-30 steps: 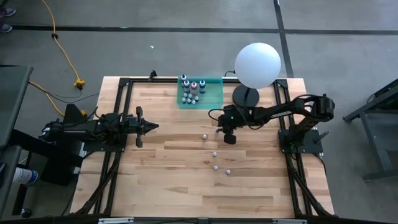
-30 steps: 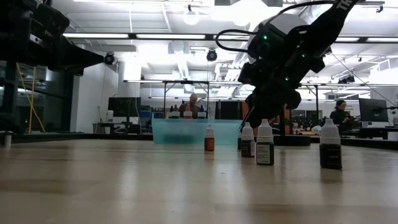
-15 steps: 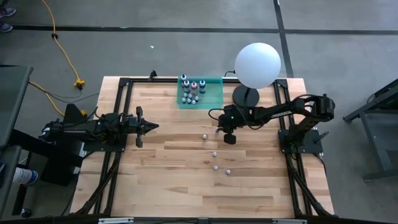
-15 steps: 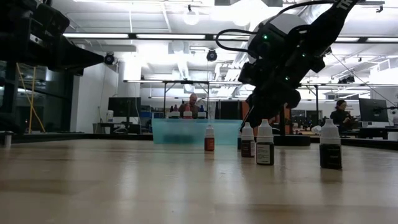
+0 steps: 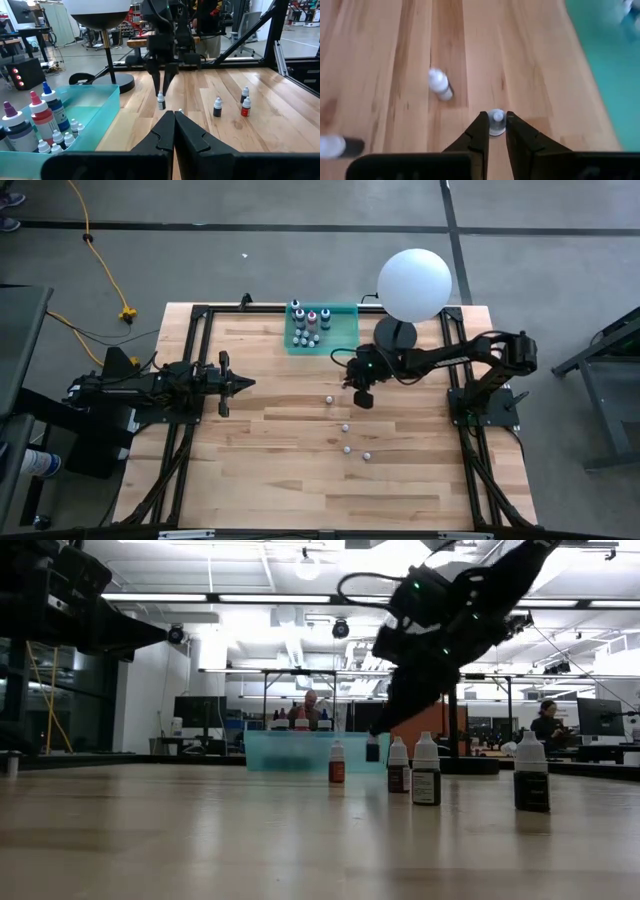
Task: Pick & Place food coloring
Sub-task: Put the small red food coloring bottle into the bin
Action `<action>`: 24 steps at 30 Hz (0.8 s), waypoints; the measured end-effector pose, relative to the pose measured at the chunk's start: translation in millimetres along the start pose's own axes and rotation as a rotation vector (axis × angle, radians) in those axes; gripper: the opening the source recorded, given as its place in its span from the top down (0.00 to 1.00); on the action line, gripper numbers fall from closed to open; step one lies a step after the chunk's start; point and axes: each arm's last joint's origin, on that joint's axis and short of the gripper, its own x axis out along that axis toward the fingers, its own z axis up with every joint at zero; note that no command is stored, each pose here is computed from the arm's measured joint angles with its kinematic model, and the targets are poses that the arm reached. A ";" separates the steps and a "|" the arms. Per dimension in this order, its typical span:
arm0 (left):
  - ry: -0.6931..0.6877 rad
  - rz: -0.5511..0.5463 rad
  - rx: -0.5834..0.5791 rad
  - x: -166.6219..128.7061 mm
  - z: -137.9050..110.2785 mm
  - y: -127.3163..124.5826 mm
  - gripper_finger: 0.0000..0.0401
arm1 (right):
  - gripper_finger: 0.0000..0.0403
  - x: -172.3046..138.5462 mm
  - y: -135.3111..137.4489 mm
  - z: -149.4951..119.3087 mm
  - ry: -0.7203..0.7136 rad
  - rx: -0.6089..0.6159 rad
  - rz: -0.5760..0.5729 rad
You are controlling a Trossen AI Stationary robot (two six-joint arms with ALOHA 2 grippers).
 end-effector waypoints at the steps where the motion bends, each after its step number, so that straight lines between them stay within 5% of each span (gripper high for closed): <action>1: 0.000 0.000 0.000 0.0 0.0 0.0 1.00 | 0.90 -1.0 -0.4 5.0 -0.004 0.000 -0.001; 17: 0.000 0.000 0.000 0.0 0.0 0.0 1.00 | 0.89 -31.3 -40.9 114.2 -0.027 0.000 -0.229; 24: -0.001 0.000 0.000 0.0 0.0 0.0 1.00 | 0.89 -2.1 -77.6 130.4 0.043 0.200 -0.288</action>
